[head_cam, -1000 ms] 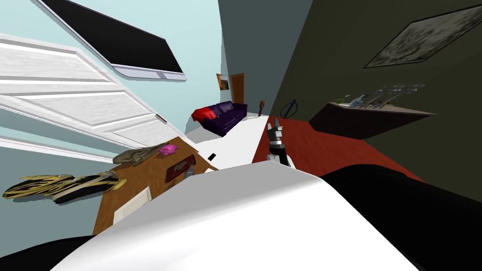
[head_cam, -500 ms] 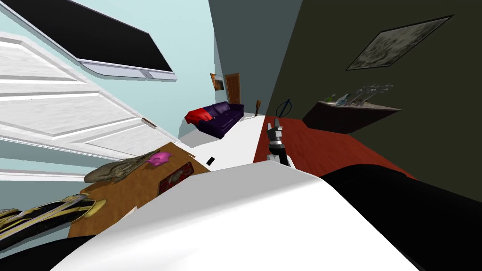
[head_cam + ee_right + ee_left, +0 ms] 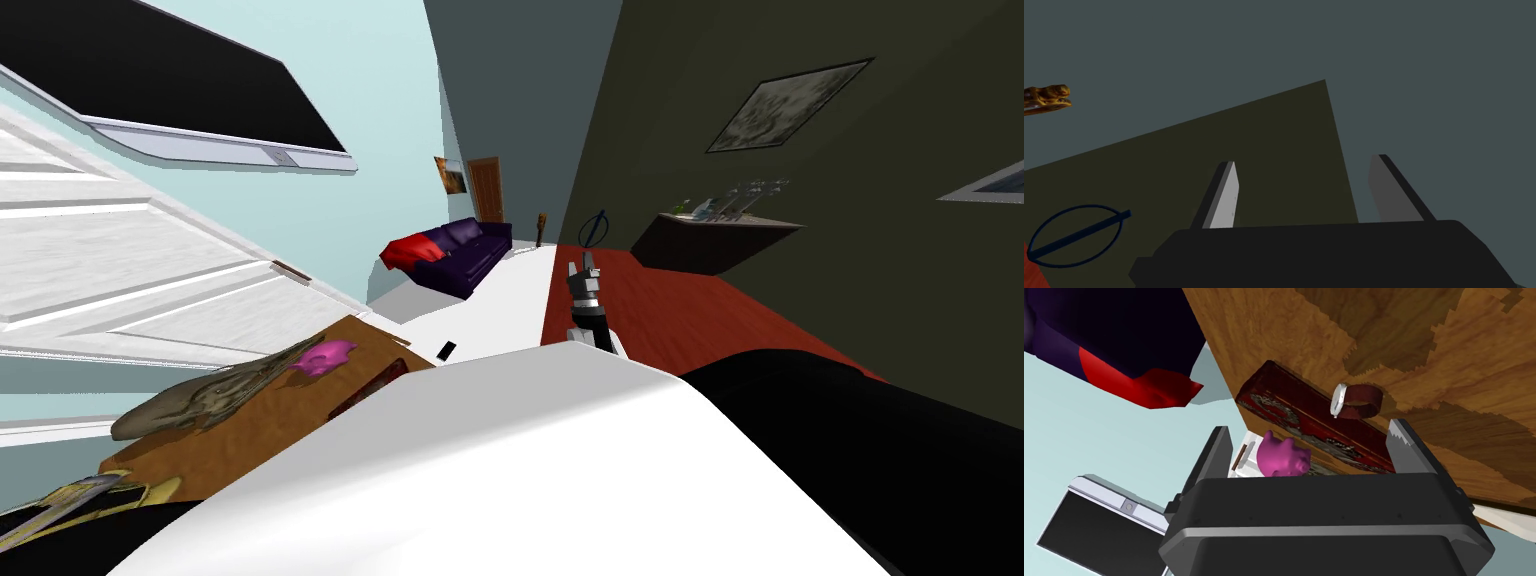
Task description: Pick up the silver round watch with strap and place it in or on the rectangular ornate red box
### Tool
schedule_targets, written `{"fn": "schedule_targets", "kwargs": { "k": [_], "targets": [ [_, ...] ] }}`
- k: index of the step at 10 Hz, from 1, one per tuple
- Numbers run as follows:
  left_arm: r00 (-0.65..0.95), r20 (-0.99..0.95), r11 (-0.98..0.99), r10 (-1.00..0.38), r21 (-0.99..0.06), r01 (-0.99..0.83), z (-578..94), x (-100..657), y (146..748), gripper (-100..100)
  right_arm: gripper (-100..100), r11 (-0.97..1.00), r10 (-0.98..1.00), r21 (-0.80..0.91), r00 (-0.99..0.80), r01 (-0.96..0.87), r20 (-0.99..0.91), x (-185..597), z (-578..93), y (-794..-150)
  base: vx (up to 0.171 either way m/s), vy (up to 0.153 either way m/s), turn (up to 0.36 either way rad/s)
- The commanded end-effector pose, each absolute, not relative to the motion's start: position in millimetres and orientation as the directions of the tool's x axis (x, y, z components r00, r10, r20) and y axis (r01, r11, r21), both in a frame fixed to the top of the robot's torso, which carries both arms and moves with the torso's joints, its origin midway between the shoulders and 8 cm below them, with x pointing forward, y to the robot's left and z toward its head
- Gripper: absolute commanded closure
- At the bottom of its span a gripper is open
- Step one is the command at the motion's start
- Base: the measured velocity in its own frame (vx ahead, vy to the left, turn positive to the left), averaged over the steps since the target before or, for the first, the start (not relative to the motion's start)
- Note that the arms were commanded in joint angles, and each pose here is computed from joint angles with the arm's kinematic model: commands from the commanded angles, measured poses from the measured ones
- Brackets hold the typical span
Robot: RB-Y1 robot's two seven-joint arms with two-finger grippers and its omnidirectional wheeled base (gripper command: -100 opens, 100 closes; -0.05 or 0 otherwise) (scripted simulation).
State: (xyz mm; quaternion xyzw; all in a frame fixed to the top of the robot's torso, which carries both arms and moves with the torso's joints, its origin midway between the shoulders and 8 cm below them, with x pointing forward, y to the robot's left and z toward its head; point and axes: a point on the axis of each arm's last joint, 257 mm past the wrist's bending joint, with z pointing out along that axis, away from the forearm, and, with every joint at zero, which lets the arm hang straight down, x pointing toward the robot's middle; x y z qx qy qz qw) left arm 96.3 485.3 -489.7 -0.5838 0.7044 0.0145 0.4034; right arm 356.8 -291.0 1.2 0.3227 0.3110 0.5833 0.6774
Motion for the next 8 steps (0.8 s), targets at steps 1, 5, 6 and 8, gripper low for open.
{"fn": "schedule_targets", "kwargs": {
  "k": [1,5,6,8],
  "targets": [
    [-0.028,-0.594,0.316,-0.804,-0.386,-0.867,-504,70,488,-100,0,0.111,0.991,0.800,0.126,-0.590,-0.045,357,1,-291,0.092,0.126,-0.109],
    [-0.112,-0.610,0.319,-0.785,-0.243,-0.916,-523,17,498,-100,0,0.111,0.991,0.800,0.126,-0.590,-0.045,357,1,-291,0.072,0.099,-0.121],
    [-0.098,-0.608,0.318,-0.788,-0.265,-0.910,-521,25,496,-100,0,0.111,0.991,0.800,0.126,-0.590,-0.045,357,1,-291,0.035,0.050,-0.022],
    [-0.102,-0.609,0.320,-0.786,-0.261,-0.911,-527,32,499,-100,0,0.111,0.991,0.800,0.126,-0.590,-0.045,357,1,-291,-0.001,0.010,0.009]
  ]
}}
